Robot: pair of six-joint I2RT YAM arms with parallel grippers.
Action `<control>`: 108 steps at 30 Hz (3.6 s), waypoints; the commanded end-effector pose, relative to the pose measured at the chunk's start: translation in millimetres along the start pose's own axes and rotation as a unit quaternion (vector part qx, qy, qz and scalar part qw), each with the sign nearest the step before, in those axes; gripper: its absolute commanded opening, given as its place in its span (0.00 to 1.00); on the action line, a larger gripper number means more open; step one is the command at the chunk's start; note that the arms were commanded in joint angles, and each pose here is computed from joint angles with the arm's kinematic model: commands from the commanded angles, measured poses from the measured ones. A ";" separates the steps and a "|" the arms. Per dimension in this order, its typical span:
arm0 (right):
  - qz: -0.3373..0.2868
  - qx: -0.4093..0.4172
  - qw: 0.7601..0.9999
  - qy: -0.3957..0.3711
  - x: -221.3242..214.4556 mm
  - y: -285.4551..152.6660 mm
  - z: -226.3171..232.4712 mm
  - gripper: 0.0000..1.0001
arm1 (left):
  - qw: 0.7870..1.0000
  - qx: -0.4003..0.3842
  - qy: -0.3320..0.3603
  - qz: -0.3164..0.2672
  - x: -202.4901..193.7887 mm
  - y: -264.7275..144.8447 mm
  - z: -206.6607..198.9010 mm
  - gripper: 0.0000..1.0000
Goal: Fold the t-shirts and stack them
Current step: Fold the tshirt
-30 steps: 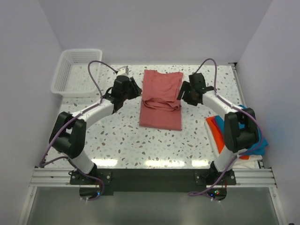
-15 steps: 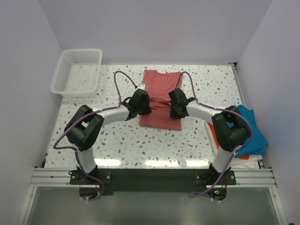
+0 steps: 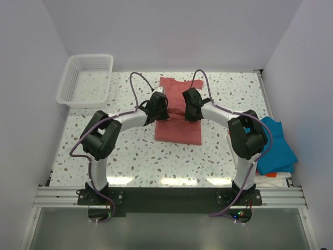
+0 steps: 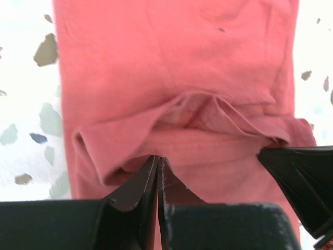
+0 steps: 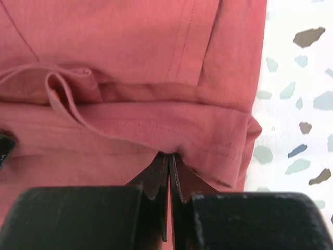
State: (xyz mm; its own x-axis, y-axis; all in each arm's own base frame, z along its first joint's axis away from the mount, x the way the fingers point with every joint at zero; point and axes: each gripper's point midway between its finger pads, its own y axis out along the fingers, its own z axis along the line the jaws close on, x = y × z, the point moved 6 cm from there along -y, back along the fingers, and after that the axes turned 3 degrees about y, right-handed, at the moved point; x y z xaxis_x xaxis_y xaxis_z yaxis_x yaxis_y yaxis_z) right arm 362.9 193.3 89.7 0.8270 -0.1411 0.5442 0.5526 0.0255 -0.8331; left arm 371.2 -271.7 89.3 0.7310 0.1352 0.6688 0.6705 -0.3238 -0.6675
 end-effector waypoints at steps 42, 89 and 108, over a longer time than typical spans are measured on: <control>-0.061 0.073 0.995 0.038 18.0 -37.9 -0.9 0.44 | 0.998 -0.043 0.016 -0.044 33.8 27.6 -1.4 0.21; -0.050 0.090 0.991 0.086 84.2 14.1 0.6 0.37 | 0.995 -0.068 -0.018 -0.071 58.7 25.8 -1.7 0.28; 0.024 0.006 0.994 0.106 31.2 53.5 -44.3 0.37 | 0.988 0.138 -0.068 0.018 -12.8 42.4 71.4 0.26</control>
State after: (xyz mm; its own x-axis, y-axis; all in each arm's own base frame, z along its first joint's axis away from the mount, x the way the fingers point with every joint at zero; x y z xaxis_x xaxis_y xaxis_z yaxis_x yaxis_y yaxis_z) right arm 435.2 160.0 74.6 0.7790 -0.3471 0.5221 0.5846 0.1012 -0.8050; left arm 429.5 -255.0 63.3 0.6812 0.2830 0.6752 0.7311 -0.2151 -0.6475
